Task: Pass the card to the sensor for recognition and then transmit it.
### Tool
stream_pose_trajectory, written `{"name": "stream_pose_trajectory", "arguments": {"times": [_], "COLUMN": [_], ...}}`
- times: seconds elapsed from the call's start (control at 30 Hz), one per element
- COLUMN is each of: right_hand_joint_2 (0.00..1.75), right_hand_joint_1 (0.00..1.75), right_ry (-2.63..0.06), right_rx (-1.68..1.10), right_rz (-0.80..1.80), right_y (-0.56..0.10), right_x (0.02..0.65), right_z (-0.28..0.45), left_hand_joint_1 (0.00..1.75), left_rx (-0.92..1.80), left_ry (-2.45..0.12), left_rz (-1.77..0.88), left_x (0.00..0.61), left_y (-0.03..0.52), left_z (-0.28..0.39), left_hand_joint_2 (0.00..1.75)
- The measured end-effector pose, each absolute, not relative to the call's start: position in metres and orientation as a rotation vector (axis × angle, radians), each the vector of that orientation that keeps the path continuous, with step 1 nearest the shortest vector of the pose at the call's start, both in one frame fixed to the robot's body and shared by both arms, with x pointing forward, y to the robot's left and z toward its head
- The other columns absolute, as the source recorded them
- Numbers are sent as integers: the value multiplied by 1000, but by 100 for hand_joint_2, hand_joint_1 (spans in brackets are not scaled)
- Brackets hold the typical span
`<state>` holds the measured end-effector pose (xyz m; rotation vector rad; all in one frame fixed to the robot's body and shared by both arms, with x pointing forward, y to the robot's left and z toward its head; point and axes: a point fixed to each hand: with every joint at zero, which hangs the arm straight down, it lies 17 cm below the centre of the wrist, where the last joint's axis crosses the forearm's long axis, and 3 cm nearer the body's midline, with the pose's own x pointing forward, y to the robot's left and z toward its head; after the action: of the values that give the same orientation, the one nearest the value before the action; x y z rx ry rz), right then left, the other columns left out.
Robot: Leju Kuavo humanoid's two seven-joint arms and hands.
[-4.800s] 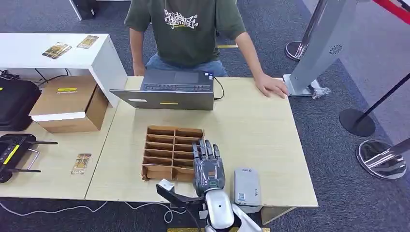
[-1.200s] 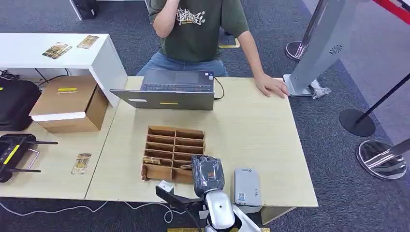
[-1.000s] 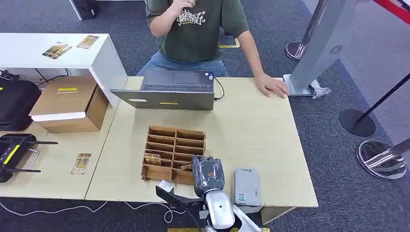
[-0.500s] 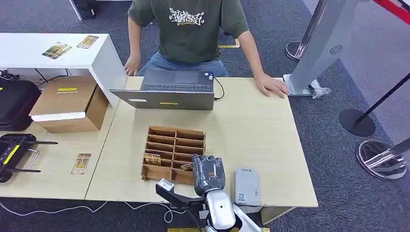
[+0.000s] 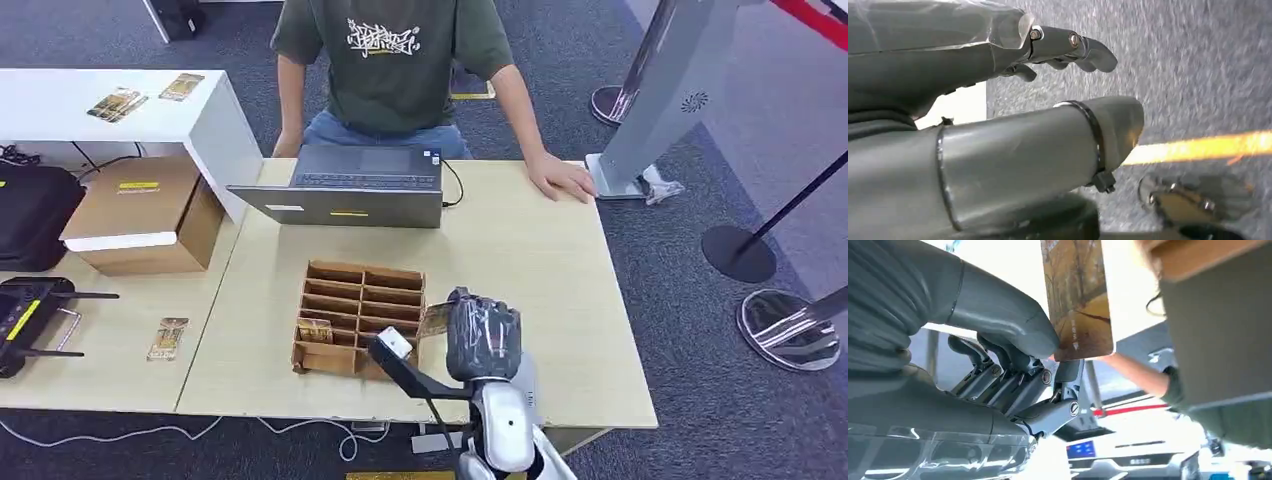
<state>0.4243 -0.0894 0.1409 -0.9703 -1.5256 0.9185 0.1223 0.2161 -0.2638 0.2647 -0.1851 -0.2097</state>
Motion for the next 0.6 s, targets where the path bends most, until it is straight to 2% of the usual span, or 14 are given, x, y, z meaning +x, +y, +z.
{"name": "stream_pose_trajectory", "arguments": {"times": [0.37,0.6], "right_hand_joint_2": [175,175], "right_hand_joint_1": [175,175], "right_ry": [-1530,-1669], "right_rx": [-1027,-1055], "right_rz": [777,492], "right_y": [-134,-184], "right_x": [426,423], "right_z": [160,199], "left_hand_joint_1": [0,0], "left_rx": [269,268], "left_ry": [-168,-170], "left_rz": [-213,-223], "left_x": [120,120], "left_y": [225,225], "left_z": [-266,-266], "left_hand_joint_2": [0,0]}}
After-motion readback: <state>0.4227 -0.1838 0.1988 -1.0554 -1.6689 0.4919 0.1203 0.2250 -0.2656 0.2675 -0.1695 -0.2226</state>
